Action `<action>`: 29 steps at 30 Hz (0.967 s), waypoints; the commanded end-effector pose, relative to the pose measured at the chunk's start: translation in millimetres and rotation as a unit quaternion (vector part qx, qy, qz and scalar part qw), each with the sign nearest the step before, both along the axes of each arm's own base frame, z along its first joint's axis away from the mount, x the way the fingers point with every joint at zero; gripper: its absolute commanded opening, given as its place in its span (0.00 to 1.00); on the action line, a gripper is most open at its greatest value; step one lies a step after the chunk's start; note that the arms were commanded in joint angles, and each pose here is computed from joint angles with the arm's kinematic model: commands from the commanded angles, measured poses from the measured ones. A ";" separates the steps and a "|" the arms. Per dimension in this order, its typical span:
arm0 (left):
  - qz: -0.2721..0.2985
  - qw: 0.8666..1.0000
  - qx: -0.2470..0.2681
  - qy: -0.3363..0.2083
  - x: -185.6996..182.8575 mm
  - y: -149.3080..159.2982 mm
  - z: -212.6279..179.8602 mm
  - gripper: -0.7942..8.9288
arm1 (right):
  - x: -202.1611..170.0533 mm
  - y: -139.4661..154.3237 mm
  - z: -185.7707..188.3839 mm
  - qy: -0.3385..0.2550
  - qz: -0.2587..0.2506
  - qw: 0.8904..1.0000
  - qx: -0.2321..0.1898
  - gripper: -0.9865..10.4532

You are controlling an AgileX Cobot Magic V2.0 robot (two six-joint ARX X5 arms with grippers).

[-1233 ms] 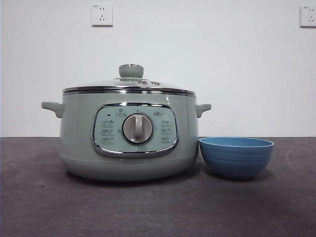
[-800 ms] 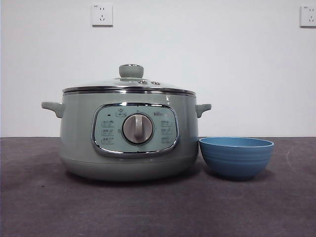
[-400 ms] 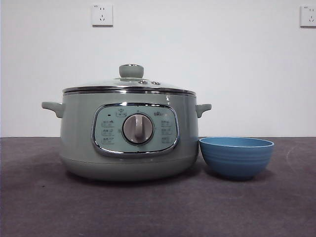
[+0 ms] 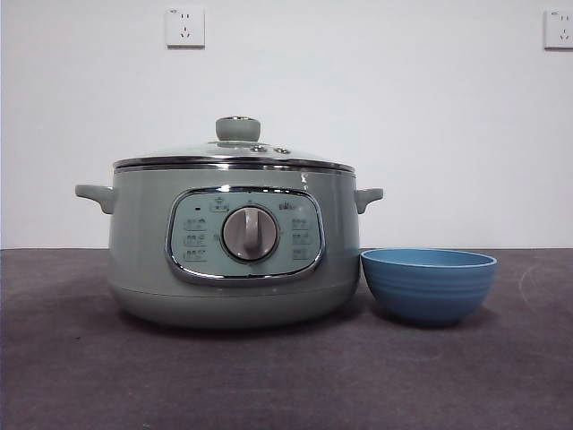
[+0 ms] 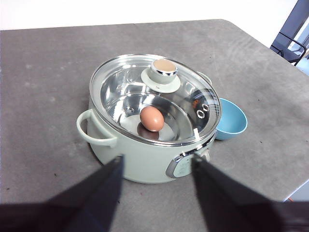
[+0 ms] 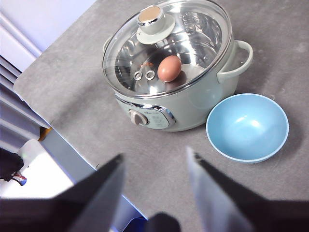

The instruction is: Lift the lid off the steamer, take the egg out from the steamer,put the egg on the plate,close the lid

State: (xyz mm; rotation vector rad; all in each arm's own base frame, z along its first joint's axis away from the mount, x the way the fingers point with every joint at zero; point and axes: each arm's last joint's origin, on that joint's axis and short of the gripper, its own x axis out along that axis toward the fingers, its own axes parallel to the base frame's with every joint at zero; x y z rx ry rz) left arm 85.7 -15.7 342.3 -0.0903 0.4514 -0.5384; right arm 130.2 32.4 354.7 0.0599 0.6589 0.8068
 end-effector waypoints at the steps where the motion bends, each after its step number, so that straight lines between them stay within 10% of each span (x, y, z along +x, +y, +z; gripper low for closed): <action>1: 0.002 1.000 -0.003 -0.004 3.7 0.1 1.9 0.63 | 0.1 0.3 1.4 -0.002 0.000 1.000 0.002 0.61; 29: -0.103 0.991 0.065 -0.050 168.1 -108.9 11.0 0.63 | 4.5 0.8 0.0 0.002 0.000 1.000 0.001 0.61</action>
